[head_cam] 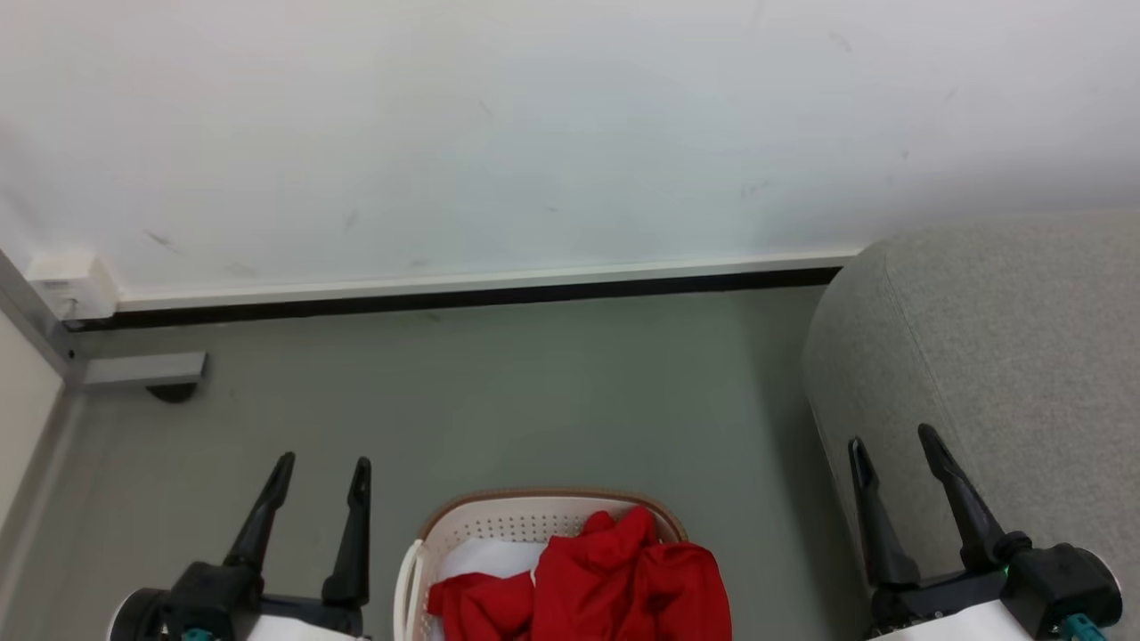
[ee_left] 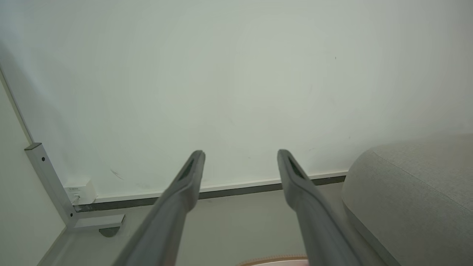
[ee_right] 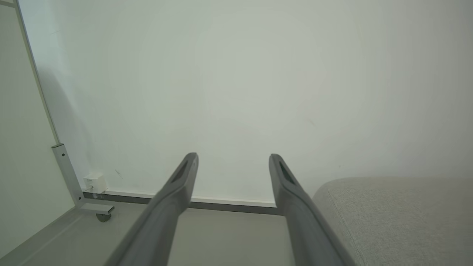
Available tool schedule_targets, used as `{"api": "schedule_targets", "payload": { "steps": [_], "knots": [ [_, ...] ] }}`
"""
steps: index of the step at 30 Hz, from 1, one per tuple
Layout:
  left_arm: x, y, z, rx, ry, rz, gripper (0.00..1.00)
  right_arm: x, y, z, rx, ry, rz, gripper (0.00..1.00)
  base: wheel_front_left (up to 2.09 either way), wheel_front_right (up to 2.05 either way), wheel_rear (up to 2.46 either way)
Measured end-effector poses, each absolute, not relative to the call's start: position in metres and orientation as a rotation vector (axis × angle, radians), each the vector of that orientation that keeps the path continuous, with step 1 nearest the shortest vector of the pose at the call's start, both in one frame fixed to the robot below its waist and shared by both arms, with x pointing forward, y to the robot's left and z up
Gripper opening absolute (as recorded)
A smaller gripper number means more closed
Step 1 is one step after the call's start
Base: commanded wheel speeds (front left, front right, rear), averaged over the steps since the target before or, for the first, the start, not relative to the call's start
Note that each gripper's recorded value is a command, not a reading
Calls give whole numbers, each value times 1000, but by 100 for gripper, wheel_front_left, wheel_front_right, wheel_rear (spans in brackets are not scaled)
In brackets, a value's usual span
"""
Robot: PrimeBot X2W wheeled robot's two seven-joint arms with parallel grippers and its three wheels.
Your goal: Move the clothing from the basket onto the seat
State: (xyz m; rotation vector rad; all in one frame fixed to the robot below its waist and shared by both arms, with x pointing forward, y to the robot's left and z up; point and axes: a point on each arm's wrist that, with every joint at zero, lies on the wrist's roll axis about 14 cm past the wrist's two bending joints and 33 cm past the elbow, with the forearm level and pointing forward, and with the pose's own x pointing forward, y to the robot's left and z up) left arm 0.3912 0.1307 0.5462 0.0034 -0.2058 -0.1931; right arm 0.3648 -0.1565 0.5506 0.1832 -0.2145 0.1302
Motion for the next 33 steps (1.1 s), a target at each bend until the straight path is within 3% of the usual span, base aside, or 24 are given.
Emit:
{"api": "schedule_targets", "payload": {
  "steps": [18, 27, 33],
  "knots": [
    [475, 79, 442, -62, 94, -364, 100, 411, -210, 536, 156, -193, -18, 100, 0, 0, 0],
    [495, 43, 345, -64, 408, -490, 100, 436, -237, 519, 147, -172, -89, 100, 0, 0, 0],
    [486, 27, 270, -29, 669, -561, 100, 449, -250, 508, 126, -157, -118, 100, 0, 0, 0]
  ]
}}
